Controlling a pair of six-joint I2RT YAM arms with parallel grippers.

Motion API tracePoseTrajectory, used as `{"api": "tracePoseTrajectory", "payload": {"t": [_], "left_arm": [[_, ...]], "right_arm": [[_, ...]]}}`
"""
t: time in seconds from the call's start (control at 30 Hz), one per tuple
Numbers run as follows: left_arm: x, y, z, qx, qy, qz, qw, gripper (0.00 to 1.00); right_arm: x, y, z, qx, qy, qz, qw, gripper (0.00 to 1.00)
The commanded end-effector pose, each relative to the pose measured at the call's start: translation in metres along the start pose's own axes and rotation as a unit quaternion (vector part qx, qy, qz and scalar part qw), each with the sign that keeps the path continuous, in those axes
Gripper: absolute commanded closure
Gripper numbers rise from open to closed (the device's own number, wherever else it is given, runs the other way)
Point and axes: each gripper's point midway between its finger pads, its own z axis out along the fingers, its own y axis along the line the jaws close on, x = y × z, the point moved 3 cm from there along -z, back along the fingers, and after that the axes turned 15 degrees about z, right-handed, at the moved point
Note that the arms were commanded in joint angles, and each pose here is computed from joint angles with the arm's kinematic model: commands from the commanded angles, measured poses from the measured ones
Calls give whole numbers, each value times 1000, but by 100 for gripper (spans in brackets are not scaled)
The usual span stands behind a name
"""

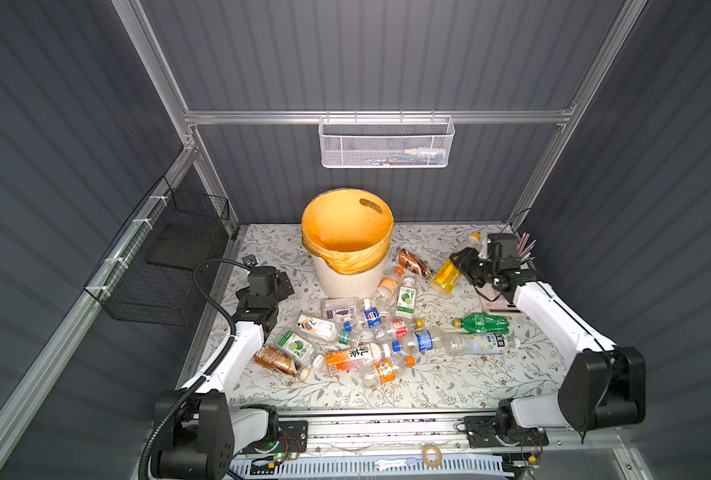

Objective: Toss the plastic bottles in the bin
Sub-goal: 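Lift the juice bottle over the bin and release it with the right gripper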

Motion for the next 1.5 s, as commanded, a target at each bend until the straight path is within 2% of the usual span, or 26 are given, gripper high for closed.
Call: {"api": "tracePoseTrajectory", "payload": {"t": [0.0, 0.1, 0.2, 0.33, 0.47, 0.53, 0.6, 0.63, 0.77, 0.83, 0.87, 1.1, 1.2, 1.33, 1.47], "left_arm": [[8, 2, -6, 2, 11, -27, 1000, 0], [12, 4, -11, 1, 13, -39, 999, 1], [15, 3, -13, 7, 14, -46, 999, 1], [18, 3, -14, 8, 22, -51, 998, 0], [19, 2, -13, 9, 29, -52, 998, 1], [20, 2, -12, 8, 36, -51, 998, 1], [20, 2, -13, 5, 43, -48, 998, 1], [19, 3, -14, 3, 44, -46, 998, 1], [15, 8, -21, -5, 38, -52, 998, 1], [13, 10, -25, -8, 34, -59, 998, 0], [13, 11, -27, -13, 34, -62, 997, 1], [6, 17, -42, -21, 23, -79, 996, 1], [8, 17, -45, -24, 26, -89, 995, 1], [11, 15, -48, -27, 27, -100, 994, 1], [15, 9, -50, -26, 23, -101, 994, 0]], "right_arm": [[-36, 67, -41, -83, -55, -55, 994, 48], [-51, 121, -64, -157, -69, -73, 983, 47], [-46, 170, -71, -222, -57, -88, 969, 47], [5, 232, -46, -287, 48, -124, 949, 46], [78, 275, -13, -309, 158, -178, 921, 42], [105, 286, -4, -291, 189, -229, 910, 31], [110, 290, -2, -266, 182, -267, 908, 7], [105, 292, -5, -262, 169, -276, 909, 1], [82, 289, -27, -253, 114, -289, 916, 1], [76, 281, -36, -257, 89, -287, 919, 1], [68, 273, -38, -249, 65, -280, 925, 1], [38, 203, -54, -201, 14, -240, 950, 1], [26, 158, -51, -151, 4, -212, 966, 1], [18, 78, -40, -60, -10, -130, 990, 1], [25, 0, -37, 28, -7, -52, 998, 1]]}}
